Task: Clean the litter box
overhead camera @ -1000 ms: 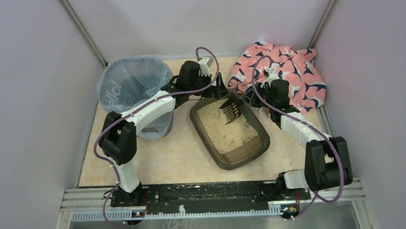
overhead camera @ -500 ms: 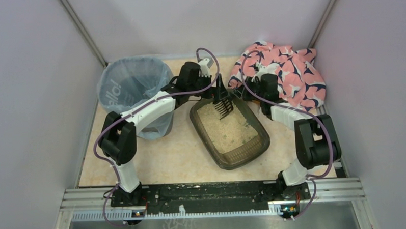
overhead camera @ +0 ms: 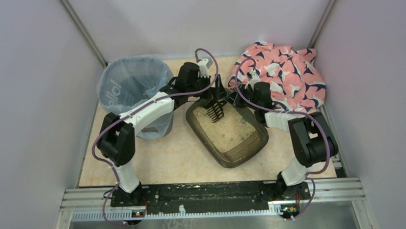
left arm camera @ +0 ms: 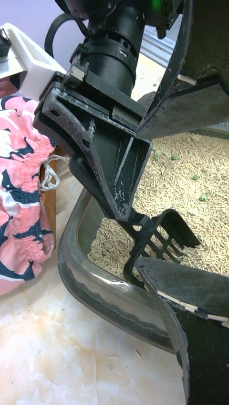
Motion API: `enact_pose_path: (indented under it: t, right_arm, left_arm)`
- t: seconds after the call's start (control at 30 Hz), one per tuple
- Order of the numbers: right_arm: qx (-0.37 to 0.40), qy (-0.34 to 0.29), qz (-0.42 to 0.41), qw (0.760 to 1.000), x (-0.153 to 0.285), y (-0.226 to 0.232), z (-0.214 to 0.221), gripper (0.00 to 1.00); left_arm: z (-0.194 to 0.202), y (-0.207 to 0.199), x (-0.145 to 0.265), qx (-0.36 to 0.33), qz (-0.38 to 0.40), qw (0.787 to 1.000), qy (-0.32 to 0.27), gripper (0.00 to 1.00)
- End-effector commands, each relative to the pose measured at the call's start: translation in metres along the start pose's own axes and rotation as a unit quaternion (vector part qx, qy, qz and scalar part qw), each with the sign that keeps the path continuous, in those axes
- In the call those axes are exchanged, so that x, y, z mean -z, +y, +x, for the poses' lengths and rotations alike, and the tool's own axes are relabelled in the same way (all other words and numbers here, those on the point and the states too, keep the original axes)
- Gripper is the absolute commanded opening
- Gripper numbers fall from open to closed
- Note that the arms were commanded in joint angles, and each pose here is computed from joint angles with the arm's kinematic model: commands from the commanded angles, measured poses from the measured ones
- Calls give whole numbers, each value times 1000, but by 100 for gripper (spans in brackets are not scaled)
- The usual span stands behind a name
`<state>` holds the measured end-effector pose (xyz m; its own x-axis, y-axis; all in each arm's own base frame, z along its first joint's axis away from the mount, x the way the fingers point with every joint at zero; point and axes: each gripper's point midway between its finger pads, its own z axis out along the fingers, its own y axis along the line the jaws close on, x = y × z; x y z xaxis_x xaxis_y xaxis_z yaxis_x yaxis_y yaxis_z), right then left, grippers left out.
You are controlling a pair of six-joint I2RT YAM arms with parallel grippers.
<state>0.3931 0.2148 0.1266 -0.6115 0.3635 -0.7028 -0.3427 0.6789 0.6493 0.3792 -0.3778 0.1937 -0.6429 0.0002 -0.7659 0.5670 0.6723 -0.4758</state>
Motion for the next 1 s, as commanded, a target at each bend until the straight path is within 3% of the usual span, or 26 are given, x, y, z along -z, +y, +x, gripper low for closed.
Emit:
enact_pose_path:
  t: [0.0,0.23,0.53,0.97]
  right_arm:
    - [19,13,-9,1000,5,14,1,0]
    - [-49,40,-73,995,-10,25,26,0]
    - [-133,59,-99,984,-12,29,46,0]
    - [-175,22,-123,977,14,44,1,0]
  left_arm:
    - [-14,-3,13,-18,-10,999,-24,99]
    - [-31,22,27,-26,-62,997,-49,99]
    - [-48,10,41,-30,-45,996,-69,99]
    - [-64,-6,59,-41,-28,995,-88,99]
